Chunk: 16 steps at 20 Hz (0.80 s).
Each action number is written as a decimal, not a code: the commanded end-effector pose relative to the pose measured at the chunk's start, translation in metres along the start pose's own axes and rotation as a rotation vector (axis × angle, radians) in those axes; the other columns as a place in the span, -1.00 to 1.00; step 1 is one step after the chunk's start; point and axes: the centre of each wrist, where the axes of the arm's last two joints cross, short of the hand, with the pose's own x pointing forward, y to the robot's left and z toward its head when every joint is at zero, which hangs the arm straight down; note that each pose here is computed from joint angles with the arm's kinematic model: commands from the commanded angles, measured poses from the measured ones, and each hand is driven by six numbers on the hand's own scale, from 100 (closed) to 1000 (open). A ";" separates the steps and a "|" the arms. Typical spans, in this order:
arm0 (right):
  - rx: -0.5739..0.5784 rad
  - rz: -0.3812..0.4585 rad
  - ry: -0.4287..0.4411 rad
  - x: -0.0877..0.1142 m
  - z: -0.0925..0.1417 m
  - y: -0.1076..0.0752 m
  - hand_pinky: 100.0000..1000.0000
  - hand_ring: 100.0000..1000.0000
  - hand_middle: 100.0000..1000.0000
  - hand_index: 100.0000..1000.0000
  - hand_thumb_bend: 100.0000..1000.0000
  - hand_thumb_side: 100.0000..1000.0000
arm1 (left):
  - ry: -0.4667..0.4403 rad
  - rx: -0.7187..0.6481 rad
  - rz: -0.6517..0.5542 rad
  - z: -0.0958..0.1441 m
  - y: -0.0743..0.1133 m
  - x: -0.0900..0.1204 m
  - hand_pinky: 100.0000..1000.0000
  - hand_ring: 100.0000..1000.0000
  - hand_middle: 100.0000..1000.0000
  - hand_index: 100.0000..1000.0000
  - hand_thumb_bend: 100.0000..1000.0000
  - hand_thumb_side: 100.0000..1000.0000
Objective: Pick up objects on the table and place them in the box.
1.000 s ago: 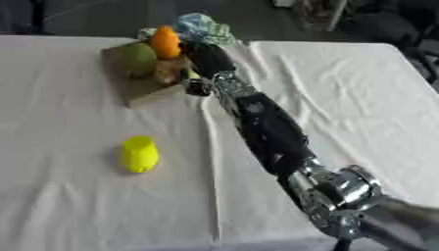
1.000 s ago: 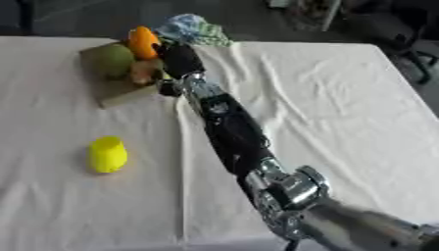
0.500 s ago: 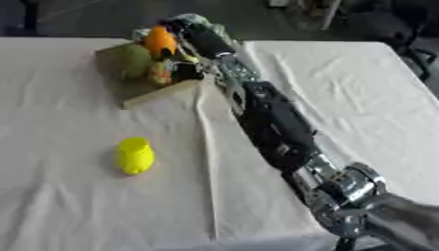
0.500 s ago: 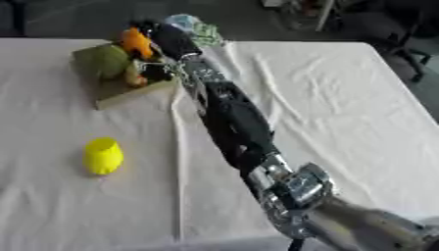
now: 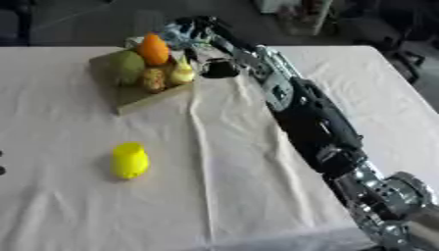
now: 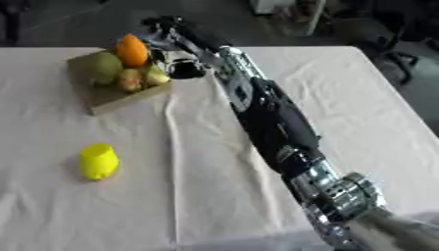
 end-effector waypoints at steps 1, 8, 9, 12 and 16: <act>-0.025 0.017 -0.041 0.001 0.011 -0.025 0.37 0.42 0.52 0.90 -1.00 -0.69 | -0.006 0.012 -0.029 0.001 0.006 0.004 0.17 -0.06 0.05 0.35 -1.00 0.90; -0.146 -0.060 0.006 -0.001 0.057 -0.035 0.32 0.36 0.47 0.88 -1.00 -0.64 | -0.056 -0.065 -0.187 -0.009 0.016 0.017 0.19 -0.03 0.08 0.40 -1.00 0.62; -0.178 -0.076 0.014 0.001 0.063 -0.038 0.31 0.36 0.46 0.88 -1.00 -0.63 | -0.067 -0.084 -0.221 -0.013 0.016 0.020 0.19 -0.02 0.08 0.40 -1.00 0.60; -0.279 -0.122 0.039 0.006 0.080 -0.047 0.28 0.32 0.43 0.87 -1.00 -0.54 | -0.106 -0.169 -0.346 -0.025 0.017 0.028 0.25 0.06 0.16 0.48 -1.00 0.42; -0.405 -0.178 0.082 0.011 0.103 -0.057 0.25 0.28 0.39 0.85 -1.00 -0.39 | -0.139 -0.364 -0.560 -0.044 0.015 0.035 0.34 0.18 0.30 0.58 -1.00 0.29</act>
